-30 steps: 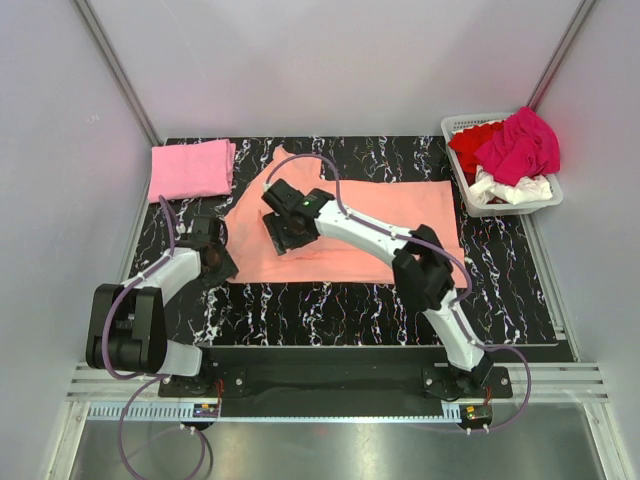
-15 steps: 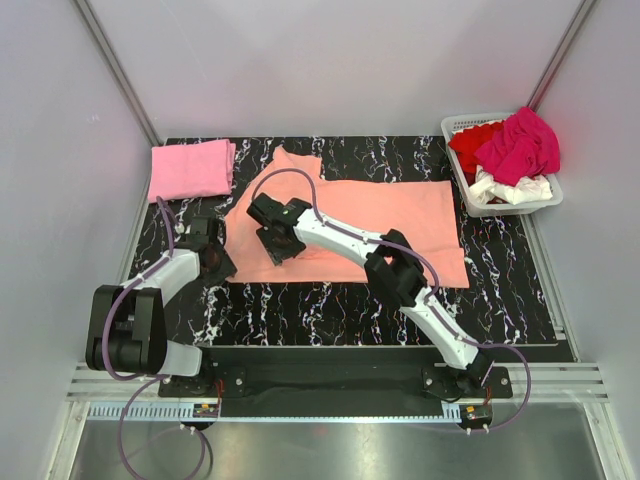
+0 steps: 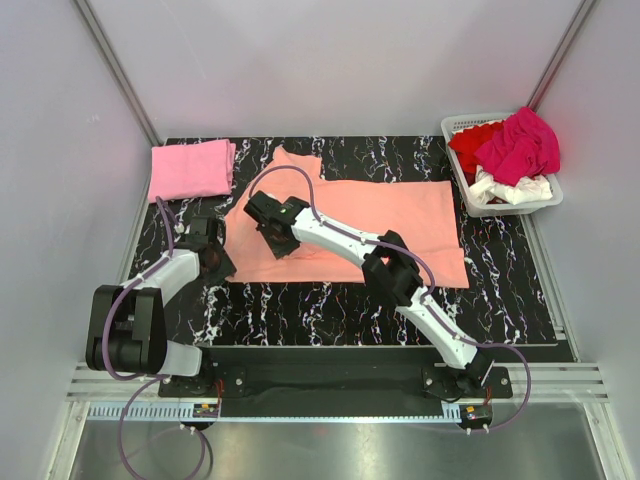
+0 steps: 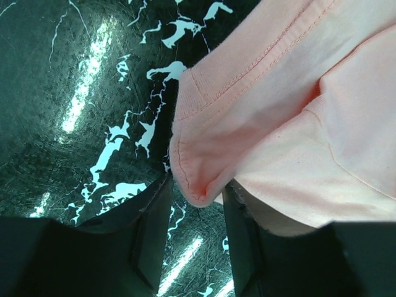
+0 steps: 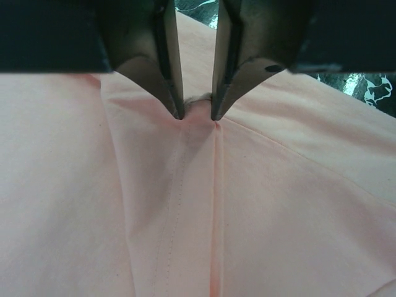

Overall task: Fold and stack the t-shirts
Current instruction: Fold the tshirt

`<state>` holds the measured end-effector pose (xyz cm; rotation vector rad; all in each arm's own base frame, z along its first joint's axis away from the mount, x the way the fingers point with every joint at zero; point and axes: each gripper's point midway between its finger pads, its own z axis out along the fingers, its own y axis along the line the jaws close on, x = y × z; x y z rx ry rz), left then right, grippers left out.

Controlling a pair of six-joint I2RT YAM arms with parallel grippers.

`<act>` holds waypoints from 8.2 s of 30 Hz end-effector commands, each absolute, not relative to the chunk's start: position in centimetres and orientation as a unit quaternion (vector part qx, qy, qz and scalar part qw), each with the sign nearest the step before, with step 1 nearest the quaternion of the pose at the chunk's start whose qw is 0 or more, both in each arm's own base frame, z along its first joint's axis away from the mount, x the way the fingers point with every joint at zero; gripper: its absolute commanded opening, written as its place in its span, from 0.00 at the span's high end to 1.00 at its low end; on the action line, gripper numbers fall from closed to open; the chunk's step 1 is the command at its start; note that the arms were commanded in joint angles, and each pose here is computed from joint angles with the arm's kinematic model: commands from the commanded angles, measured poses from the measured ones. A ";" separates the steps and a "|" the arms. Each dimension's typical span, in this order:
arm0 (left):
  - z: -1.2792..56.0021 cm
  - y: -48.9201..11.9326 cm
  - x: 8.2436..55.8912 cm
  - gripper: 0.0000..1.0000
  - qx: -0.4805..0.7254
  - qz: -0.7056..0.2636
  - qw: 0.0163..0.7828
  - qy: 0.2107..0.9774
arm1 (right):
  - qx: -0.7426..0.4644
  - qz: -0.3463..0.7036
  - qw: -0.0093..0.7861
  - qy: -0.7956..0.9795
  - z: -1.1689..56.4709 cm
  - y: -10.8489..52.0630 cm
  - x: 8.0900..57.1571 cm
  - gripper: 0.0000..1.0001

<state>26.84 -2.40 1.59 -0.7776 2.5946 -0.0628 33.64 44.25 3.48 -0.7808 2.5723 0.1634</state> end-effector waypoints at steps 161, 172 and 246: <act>5.0 -9.3 30.3 0.55 -0.184 -0.075 0.233 0.952 | 0.293 0.071 0.179 0.936 5.9 3.1 30.4 0.67; 0.2 -3.7 25.9 0.56 -0.230 0.026 0.164 0.959 | 0.330 0.081 0.116 0.933 0.8 3.2 31.0 0.64; 9.5 -12.1 67.7 0.34 -0.127 -0.278 0.437 0.846 | -0.024 0.428 0.300 0.852 10.9 25.9 22.2 0.00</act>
